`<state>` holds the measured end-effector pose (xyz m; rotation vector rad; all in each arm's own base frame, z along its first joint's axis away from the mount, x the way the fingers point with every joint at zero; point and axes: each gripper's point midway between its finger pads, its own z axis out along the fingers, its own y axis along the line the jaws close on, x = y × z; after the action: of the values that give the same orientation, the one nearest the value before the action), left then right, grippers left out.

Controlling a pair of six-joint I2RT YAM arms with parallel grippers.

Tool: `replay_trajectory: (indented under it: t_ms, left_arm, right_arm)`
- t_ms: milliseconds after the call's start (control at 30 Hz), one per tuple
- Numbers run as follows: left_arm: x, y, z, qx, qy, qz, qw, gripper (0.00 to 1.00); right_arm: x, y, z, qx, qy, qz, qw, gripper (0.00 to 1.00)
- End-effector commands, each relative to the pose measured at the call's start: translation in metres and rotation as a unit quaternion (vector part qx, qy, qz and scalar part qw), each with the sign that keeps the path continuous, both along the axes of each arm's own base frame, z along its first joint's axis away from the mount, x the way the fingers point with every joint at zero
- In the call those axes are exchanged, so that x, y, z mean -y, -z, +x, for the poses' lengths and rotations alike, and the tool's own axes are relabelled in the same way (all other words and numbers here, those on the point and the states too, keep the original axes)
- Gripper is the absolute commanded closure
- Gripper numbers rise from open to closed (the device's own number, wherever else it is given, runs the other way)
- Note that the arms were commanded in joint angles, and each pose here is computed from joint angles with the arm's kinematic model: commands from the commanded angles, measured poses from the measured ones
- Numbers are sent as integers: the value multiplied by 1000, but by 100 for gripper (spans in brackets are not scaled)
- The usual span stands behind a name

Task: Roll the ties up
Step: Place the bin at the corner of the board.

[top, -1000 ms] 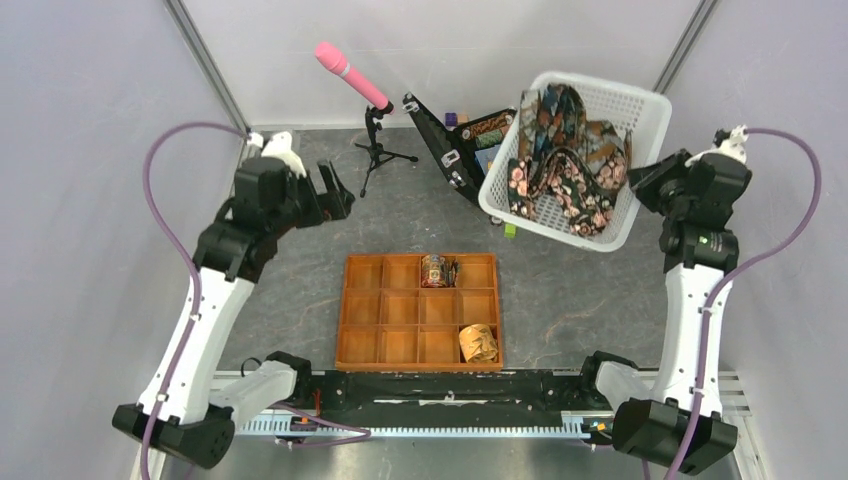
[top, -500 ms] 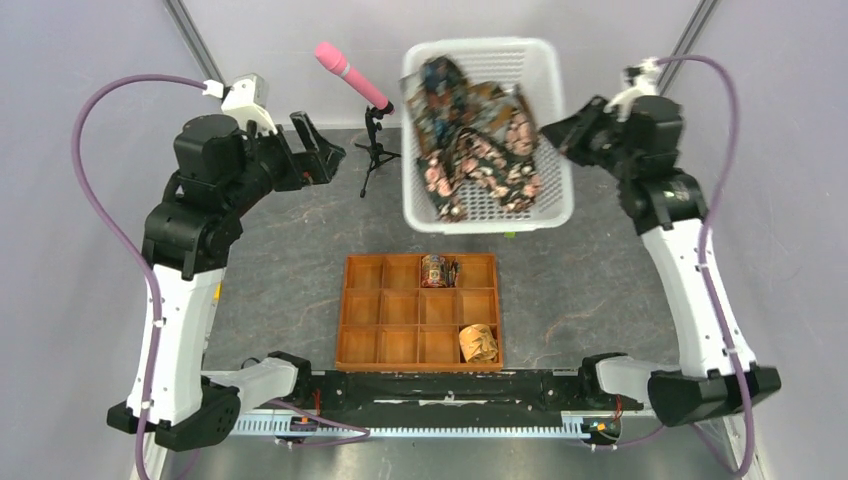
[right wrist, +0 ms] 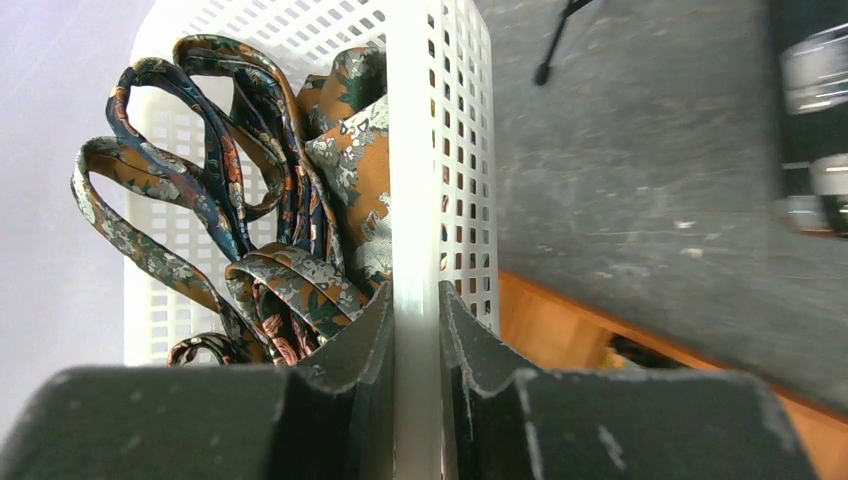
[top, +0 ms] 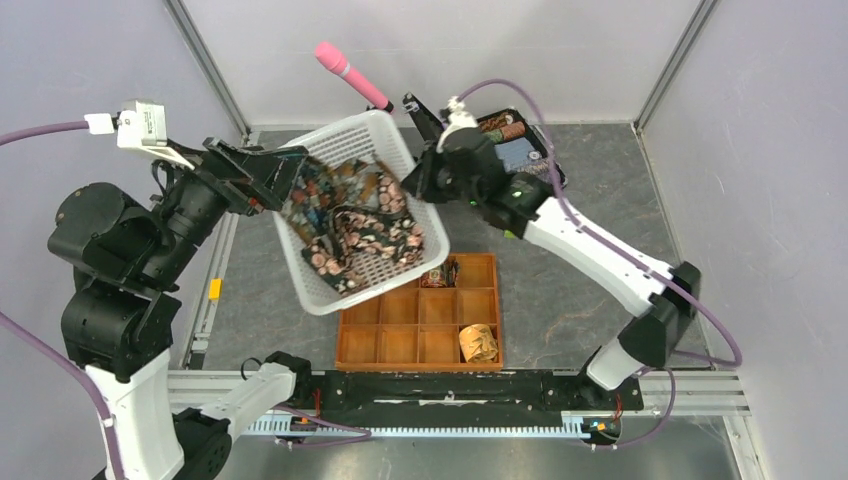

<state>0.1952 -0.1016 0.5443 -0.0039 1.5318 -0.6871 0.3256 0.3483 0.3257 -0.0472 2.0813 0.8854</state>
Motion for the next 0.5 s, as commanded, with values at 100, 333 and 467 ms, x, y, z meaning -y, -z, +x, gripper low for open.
replay_trajectory:
  t_ms: [100,333,467]
  left_arm:
    - [9,10,0,-24,21,-23,999,0]
    - [-1,18,-12,-35,3,-17,999,0]
    - [-2,27,-16,-46,2,-22,999,0]
  right_arm:
    - [-84,-37,6,56,17,149,987,100]
    - [-148,12,15,25,17,183,983,100]
    - [-182,43,20,10,36,189,981,100]
